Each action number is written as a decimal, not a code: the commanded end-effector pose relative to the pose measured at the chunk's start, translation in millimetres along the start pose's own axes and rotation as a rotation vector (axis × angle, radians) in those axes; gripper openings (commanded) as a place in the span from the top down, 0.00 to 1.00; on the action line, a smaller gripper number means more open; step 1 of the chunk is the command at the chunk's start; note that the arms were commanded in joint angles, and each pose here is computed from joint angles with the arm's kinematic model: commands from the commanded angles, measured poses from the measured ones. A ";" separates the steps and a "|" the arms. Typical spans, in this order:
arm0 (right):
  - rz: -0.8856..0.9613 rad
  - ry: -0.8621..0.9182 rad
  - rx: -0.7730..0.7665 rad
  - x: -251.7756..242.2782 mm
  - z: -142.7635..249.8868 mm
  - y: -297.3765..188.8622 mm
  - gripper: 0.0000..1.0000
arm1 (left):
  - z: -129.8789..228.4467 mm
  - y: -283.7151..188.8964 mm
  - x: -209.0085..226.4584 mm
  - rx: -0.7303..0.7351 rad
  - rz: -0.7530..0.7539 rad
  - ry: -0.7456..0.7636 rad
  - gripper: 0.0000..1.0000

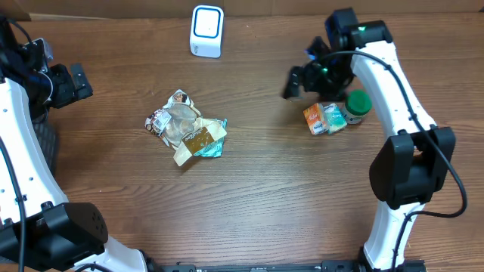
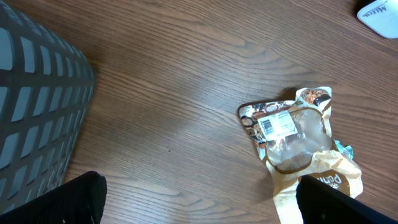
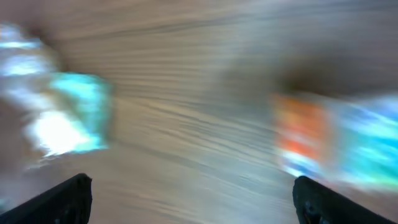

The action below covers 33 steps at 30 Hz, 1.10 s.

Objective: Scan the item barcode
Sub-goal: 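Carry the orange pack right and set it beside the jar, release, then reach the right gripper to the brown snack bag and grasp it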

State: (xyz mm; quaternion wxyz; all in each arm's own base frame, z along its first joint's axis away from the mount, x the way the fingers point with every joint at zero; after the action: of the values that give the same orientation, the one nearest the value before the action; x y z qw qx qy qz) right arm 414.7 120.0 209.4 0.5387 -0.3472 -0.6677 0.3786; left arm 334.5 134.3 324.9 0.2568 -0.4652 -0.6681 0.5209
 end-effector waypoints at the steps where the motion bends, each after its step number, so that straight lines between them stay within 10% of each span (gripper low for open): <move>1: -0.307 -0.026 0.000 45.2 -0.1 7.4 0.00 | 0.3 2.1 -3.3 0.006 0.006 0.030 0.00; 22: -0.176 -0.442 -0.323 159.2 -13.0 129.1 0.04 | 0.3 2.1 -3.3 0.006 0.006 0.030 0.00; 33: -0.353 -0.394 -0.147 142.2 -2.7 195.2 0.07 | 0.3 2.1 -3.3 0.006 0.006 0.030 0.00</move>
State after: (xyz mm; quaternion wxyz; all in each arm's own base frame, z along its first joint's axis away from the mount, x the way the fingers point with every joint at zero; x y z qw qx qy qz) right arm 410.1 333.9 114.8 0.3994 -0.2203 -0.8422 0.2874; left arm 334.5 134.3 324.9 0.2569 -0.4651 -0.6680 0.5210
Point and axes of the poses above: each gripper's point midway between its finger pads, its own y axis out along the fingers, its own x axis along the line the jaws close on, z = x × y, the point moved 8 cm from there along -y, back along the fingers, and after that the axes turned 4 degrees about -y, right-handed, at the moved point
